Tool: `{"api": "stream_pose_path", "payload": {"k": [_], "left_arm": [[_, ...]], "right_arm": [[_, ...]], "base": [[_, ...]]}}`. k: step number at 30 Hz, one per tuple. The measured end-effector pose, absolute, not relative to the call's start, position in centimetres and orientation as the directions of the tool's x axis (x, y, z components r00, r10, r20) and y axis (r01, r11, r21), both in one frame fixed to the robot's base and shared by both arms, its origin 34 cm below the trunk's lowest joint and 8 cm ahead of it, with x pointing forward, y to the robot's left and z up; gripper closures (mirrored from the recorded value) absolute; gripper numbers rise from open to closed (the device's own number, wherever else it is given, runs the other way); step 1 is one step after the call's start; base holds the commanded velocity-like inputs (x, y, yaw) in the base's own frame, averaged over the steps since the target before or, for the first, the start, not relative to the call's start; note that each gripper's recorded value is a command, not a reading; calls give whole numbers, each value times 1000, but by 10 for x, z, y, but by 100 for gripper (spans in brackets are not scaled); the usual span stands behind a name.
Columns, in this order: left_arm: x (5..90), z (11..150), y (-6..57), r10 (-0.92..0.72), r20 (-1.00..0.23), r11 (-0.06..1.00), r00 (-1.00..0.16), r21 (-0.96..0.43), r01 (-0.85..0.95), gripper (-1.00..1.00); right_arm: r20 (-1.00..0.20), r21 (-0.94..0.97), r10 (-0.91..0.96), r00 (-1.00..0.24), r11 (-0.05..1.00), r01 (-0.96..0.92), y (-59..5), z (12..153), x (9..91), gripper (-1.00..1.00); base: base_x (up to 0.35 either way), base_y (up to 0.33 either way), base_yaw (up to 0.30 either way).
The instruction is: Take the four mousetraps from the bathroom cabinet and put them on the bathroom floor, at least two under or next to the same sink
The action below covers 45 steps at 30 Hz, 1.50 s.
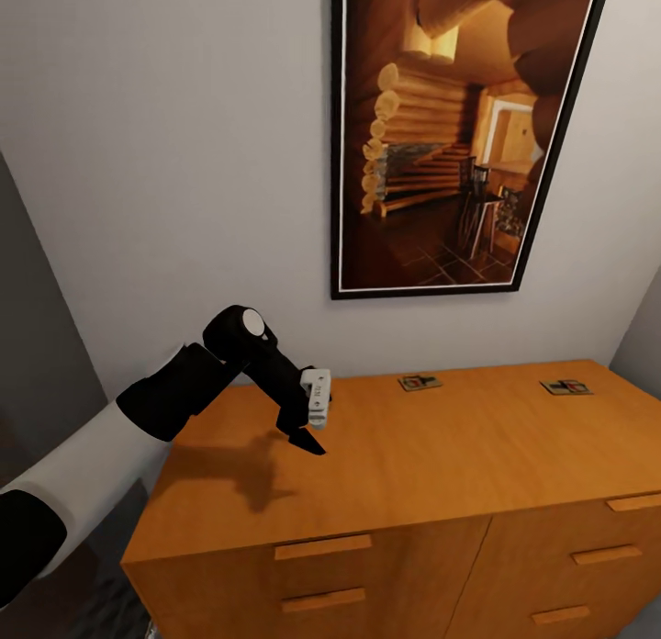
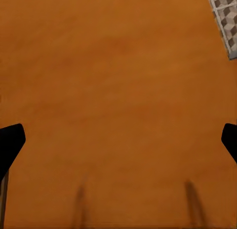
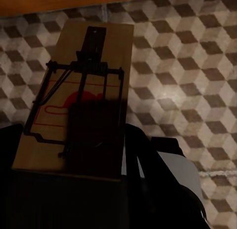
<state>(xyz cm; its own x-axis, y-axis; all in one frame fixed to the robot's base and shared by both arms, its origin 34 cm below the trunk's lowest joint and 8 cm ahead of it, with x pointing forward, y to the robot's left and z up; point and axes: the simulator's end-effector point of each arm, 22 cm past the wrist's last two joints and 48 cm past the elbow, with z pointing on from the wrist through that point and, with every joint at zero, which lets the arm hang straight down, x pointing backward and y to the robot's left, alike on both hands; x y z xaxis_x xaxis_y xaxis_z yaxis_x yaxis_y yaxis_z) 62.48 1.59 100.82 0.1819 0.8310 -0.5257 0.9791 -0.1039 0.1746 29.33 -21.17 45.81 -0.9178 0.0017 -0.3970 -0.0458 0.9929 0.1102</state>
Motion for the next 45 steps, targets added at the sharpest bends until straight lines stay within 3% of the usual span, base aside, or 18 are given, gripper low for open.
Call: {"api": "stream_pose_path", "payload": {"k": [17,45], "left_arm": [[625,1007,15,833,-525,-102,177,169,980,-100],[622,1010,13,830,-524,-110,190,179,978,-100]], "right_arm": [[-397,111,2,-918,993,-46,-211,458,293,100],[-400,111,2,-916,993,-47,-211,459,295,100]], "base": [[218,32,0],[8,0,-57]]}}
